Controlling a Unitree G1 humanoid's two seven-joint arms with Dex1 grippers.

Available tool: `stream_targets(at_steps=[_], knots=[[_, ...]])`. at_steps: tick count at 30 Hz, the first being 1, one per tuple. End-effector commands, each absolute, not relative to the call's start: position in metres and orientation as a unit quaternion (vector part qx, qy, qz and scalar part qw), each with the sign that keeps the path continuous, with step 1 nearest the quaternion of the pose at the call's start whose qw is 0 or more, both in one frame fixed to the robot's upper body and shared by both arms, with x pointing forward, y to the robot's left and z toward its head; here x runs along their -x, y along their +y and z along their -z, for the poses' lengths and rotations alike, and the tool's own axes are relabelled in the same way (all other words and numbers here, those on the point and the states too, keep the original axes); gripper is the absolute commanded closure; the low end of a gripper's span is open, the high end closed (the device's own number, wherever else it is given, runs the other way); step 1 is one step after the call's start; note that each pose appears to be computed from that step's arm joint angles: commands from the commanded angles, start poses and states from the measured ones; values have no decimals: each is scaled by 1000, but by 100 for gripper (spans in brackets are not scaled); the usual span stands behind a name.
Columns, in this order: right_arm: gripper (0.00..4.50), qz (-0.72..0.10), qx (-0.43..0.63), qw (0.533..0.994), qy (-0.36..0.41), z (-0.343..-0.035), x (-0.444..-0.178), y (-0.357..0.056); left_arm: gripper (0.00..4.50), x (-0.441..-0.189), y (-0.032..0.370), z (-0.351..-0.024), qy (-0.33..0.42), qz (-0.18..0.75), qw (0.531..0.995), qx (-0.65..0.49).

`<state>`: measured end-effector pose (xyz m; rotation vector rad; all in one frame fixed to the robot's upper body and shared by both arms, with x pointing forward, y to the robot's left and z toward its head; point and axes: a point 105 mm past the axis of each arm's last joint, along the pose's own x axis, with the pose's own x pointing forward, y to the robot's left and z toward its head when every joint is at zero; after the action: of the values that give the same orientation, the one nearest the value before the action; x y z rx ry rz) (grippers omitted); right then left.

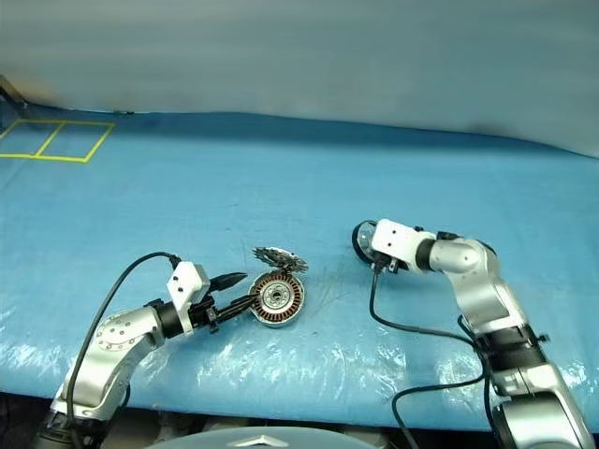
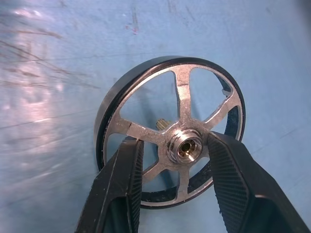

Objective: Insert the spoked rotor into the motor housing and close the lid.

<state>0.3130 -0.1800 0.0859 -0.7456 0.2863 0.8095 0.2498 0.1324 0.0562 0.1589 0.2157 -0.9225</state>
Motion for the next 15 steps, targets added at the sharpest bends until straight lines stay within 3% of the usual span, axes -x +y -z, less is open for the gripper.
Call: stream_targets(at_steps=[1, 8, 11, 15], knots=[[283, -365, 288, 880, 96, -108, -294, -173, 183, -250, 130, -63, 90, 456, 881, -82], [283, -363, 173, 912, 81, -111, -250, -147, 183, -248, 133, -66, 99, 487, 864, -79], [283, -417, 112, 898, 86, -114, -220, -120, 183, -247, 131, -71, 100, 519, 845, -76], [283, -456, 86, 879, 106, -111, -199, -103, 183, -245, 127, -72, 105, 539, 832, -82]])
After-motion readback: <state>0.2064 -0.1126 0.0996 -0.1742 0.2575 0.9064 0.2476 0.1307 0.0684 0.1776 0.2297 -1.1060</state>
